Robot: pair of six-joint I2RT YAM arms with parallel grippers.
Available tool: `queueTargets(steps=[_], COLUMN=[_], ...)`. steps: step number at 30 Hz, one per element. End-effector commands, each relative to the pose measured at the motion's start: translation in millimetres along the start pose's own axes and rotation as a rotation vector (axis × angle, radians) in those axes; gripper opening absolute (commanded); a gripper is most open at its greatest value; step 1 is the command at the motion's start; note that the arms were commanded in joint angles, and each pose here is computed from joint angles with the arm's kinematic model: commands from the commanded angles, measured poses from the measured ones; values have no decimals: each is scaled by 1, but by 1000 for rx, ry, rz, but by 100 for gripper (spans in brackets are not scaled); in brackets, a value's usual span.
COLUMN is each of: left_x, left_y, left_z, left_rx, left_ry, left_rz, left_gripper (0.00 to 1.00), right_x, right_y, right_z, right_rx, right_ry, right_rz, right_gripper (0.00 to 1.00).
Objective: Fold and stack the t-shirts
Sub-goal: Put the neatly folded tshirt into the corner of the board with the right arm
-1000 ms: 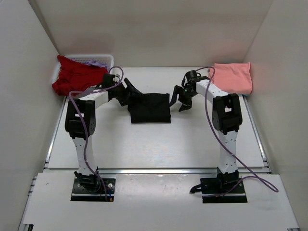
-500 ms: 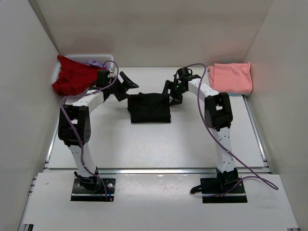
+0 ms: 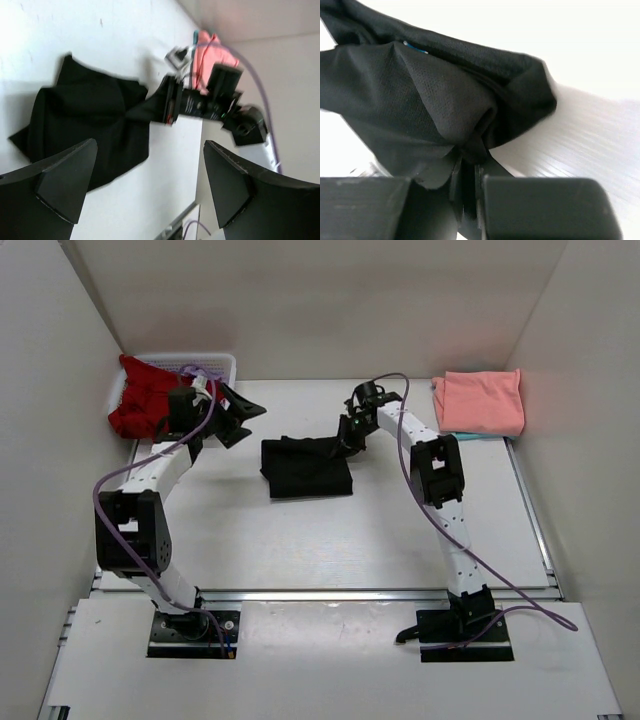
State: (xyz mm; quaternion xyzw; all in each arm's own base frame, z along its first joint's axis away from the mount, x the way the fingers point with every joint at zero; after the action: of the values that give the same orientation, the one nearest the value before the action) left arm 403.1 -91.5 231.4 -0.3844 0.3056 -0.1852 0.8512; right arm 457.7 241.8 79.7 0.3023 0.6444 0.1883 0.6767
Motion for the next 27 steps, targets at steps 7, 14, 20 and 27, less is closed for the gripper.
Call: queueTargets(steps=[7,14,20,27], left_x=[-20,-28,-29,-20], left_y=[-21,-14,-5,-3], left_z=[-74,-114,-131,-130], left_rx=[58,128,132,137], left_ry=[132,222,268,289], left_rz=[-61,-1,20,34], left_gripper=[98,99,99,98], right_x=[-108,-165,-226,-317], right_y=[-17,-44,-54,-68], right_z=[72,108,124,119], right_rx=[-322,-323,-334,-285], right_ry=[-468,-626,-721,-852], right_rz=[-569,-712,-704,-695], right_gripper=[0,0,0,0])
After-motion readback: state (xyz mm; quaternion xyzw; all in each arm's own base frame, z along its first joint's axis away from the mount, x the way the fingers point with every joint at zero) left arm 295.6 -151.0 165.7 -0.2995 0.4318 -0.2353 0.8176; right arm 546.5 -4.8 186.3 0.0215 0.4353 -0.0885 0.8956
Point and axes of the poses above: each gripper's point midway between its finger pads, its own x axis out along the fingers, its own y axis along the line the jaws close on, z = x × y, the point moved 7 cm from there along -x, back along the fingers, and after that the axes turned 11 degrees about x, right-handed, at the moved point
